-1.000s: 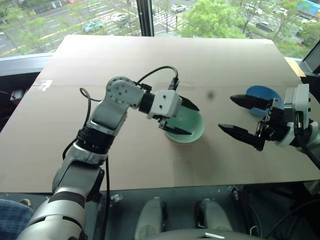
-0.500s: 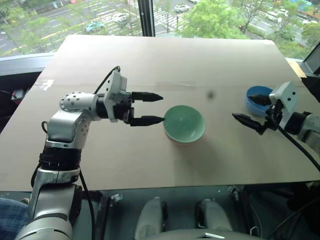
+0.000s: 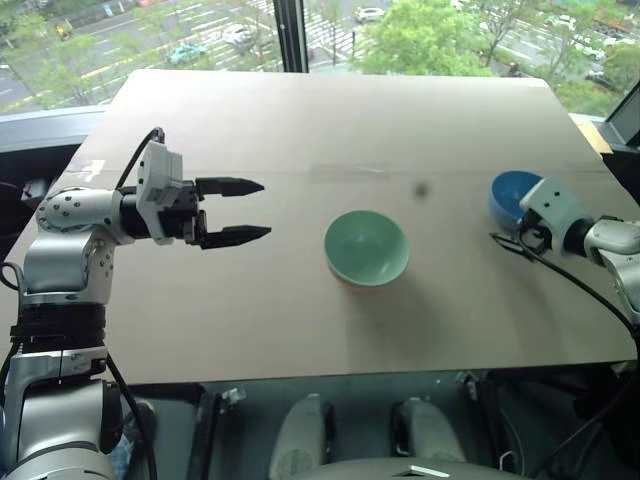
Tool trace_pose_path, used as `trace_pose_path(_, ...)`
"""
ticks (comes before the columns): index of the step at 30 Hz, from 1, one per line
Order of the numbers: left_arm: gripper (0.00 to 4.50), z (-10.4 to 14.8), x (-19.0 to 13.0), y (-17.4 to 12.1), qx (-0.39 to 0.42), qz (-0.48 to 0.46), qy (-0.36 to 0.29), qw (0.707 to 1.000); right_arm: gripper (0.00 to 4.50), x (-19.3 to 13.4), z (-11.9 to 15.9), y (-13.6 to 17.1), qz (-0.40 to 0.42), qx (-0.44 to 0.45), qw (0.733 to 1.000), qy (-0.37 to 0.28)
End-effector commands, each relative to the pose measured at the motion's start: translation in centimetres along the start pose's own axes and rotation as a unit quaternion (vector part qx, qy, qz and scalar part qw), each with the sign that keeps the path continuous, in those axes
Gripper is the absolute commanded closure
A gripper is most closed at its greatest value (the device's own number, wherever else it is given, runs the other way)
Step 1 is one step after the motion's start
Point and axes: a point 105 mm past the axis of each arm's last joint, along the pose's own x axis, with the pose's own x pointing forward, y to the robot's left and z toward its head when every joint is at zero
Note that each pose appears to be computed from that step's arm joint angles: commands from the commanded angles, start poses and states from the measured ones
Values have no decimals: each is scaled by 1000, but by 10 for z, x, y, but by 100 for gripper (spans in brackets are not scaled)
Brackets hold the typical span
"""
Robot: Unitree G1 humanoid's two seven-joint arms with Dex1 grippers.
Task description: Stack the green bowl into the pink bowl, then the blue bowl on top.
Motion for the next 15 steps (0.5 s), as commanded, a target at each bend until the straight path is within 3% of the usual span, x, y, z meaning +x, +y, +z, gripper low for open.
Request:
trace_pose_path(1,79,14,-11,3,29,20,-10,999,0,7,4,-17,-16,-33,999,-1)
trace_pose_path(5,79,15,-18,1,24,36,-12,999,0,13,-10,-27,-23,-47,998,24)
trace_pose_path(6,70,14,-19,0,24,38,-11,999,25,15,-12,-28,-22,-47,998,26)
trace_pose_path(8,64,14,-21,1,25,48,-11,998,84,18,-14,-29,-18,-47,998,26)
trace_pose_path(15,64,11,-22,-1,24,58,-9,998,363,22,-15,-28,-7,-52,998,22)
